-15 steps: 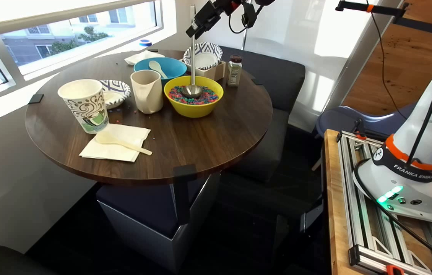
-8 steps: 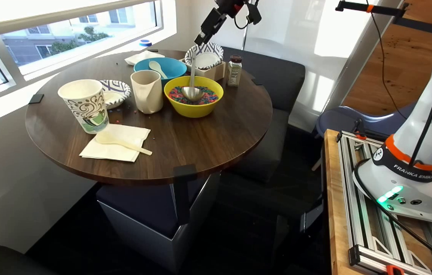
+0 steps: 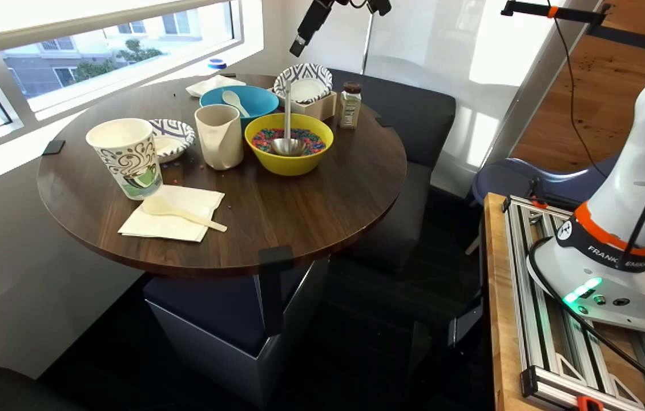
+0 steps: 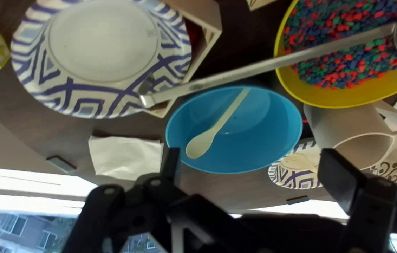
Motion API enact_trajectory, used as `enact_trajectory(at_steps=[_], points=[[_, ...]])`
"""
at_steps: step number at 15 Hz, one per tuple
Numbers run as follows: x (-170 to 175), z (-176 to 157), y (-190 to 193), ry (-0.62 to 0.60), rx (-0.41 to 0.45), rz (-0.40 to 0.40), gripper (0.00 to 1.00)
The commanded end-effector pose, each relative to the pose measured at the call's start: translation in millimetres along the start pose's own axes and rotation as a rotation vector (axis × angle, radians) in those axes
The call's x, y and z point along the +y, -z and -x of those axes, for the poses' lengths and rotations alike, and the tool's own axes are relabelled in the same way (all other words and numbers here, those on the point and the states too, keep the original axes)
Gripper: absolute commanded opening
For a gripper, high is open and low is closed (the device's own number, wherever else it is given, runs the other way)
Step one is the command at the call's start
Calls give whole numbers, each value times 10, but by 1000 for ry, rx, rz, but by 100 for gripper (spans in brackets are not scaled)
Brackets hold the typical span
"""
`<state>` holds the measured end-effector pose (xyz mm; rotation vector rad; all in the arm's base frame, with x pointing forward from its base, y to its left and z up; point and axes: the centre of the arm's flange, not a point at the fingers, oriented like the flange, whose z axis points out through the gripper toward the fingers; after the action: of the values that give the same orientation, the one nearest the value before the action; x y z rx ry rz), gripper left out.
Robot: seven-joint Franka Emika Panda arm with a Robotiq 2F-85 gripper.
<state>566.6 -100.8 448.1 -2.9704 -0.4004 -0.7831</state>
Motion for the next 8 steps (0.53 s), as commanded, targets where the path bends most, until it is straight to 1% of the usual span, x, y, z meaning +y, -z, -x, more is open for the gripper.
enact_trajectory(at_steps=[1,3,6,8], points=[[-406,-318,409,120,-3,147,100],[-581,-482,609,165,5,184,100],[-968,-660,989,220,6,154,100],[-1239,-735,1201,248,25,135,100]])
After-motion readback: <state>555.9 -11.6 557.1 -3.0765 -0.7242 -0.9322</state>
